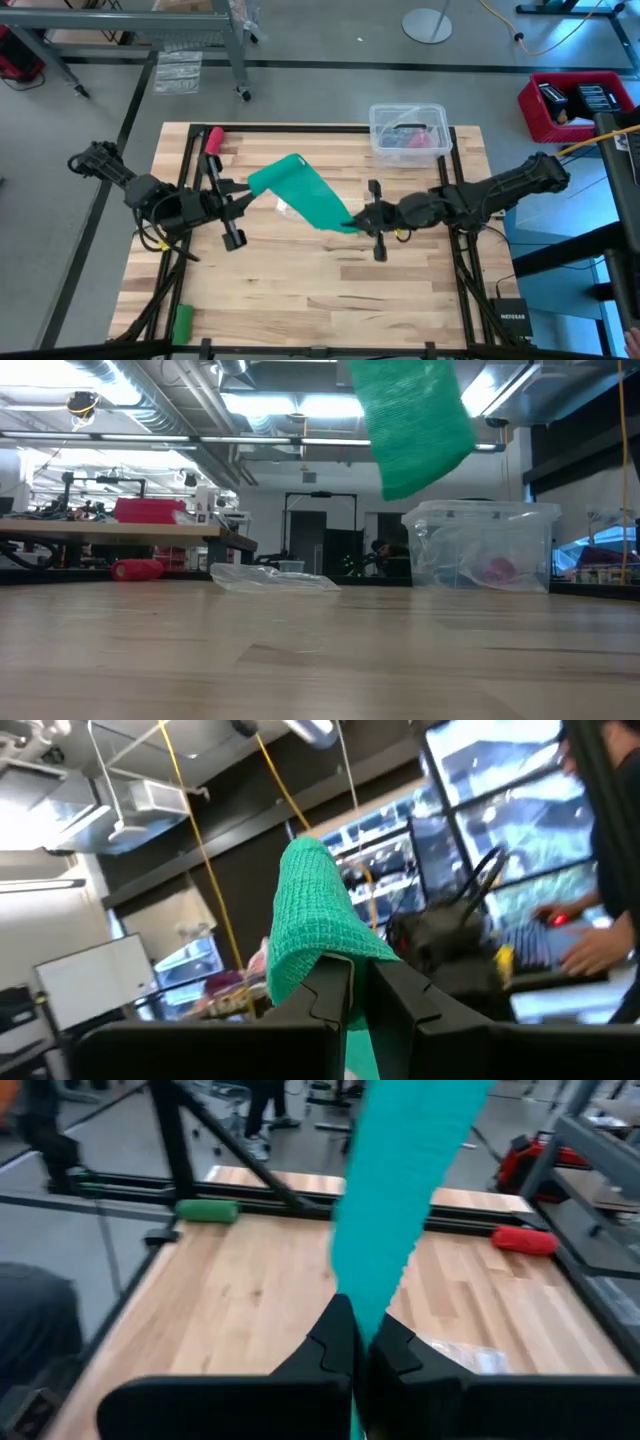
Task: Roll bandage
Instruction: Roll the green bandage
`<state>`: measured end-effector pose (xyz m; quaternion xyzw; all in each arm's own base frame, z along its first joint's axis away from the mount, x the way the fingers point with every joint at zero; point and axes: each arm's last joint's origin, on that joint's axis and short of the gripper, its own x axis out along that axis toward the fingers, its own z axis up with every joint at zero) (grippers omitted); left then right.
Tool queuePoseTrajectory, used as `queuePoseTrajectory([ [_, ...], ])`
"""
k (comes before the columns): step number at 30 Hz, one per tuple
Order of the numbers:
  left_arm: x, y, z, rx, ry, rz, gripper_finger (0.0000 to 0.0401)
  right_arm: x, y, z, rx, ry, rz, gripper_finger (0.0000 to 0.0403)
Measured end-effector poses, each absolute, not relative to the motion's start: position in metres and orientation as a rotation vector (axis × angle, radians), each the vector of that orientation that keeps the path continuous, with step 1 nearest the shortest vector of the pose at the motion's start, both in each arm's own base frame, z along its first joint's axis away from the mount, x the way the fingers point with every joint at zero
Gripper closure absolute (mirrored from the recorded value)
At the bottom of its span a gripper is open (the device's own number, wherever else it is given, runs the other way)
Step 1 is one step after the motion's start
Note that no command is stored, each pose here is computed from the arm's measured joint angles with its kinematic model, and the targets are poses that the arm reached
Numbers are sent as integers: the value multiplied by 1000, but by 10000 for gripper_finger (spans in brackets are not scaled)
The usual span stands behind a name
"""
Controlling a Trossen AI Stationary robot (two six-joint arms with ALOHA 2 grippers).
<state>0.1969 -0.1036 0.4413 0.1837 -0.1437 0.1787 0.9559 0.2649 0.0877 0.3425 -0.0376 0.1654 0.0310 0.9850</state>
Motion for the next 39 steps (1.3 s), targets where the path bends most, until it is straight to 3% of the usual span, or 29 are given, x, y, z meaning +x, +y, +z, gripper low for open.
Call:
queuePoseTrajectory([
  [8,201,-104,430,452,-157,409,384,256,111,343,-77,317,89,402],
  [39,227,-98,406,507,-3,462,384,255,140,339,-45,289,205,402],
])
